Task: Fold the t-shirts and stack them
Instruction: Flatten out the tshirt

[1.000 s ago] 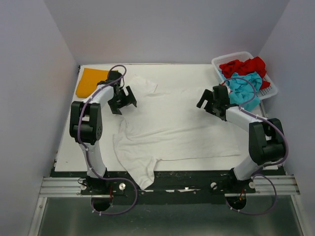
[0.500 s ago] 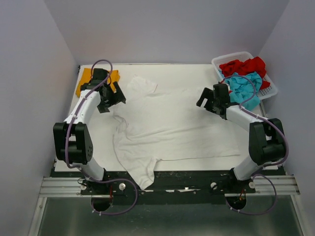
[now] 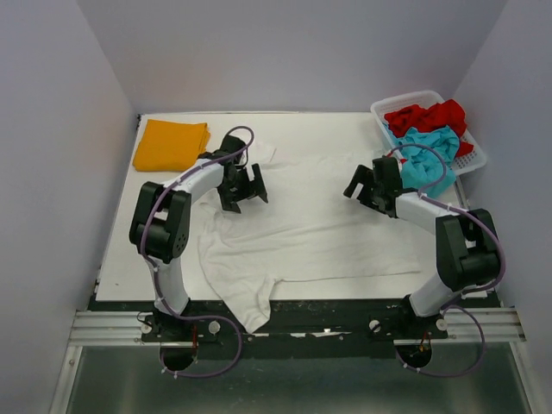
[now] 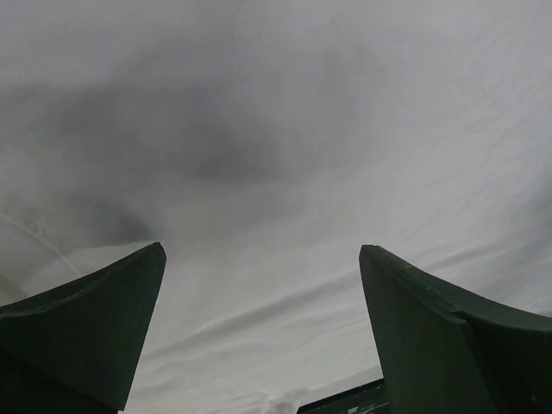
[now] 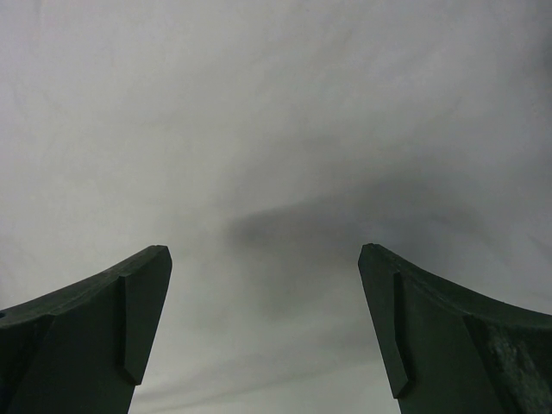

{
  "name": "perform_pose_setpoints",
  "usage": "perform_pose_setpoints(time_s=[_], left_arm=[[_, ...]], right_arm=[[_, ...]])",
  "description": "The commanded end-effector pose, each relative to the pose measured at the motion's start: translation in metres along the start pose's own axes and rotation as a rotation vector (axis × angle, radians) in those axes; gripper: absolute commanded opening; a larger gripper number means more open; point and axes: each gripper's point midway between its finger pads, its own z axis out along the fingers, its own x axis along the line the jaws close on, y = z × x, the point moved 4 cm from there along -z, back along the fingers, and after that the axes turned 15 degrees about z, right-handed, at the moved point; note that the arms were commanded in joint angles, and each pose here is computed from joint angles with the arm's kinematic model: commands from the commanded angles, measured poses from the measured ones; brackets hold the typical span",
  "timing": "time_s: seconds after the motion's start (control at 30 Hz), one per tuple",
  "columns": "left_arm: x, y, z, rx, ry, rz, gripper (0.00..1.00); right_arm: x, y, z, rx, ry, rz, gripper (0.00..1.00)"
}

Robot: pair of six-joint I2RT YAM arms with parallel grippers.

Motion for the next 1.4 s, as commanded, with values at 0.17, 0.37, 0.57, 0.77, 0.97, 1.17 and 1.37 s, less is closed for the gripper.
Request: perform_pose_setpoints(time_s=[0.17,0.37,0.57,0.77,0.97,1.17,1.37], left_arm=[[-0.002,0.018,0.046,0.104,0.024,-0.092,0.99],[-0.01,0.052,0.052,0.1,0.068,-0.111,0.99],[-0.01,0.085,0.052,0.09,0.143,-0.092,0.99],[-0.012,0.12,0.018,-0.033,0.081,-0.045,0.99],[-0.024,0.092,-0.054,-0.162,0.022,0.028,0.99],[-0.005,-0.004,-0.073,-0.206,-0.089,-0.059,0.99],[0.018,-0.059,-0.032,-0.083,-0.145,-0.144,0.99]], right_arm=[[-0.021,-0.009,0.011,-0.039,-0.121,0.175,1.0],[-0.017,-0.006,0.017,-0.068,-0.09,0.216,1.0],[-0.014,0.007,0.031,-0.109,-0.115,0.181,1.0],[0.02,0.029,0.018,-0.106,0.002,0.075,1.0],[0.075,0.006,-0.054,-0.027,0.335,-0.112,1.0],[0.142,-0.128,-0.12,0.381,0.752,-0.448,1.0],[0.179,-0.253,-0.15,0.557,0.919,-0.837,1.0]])
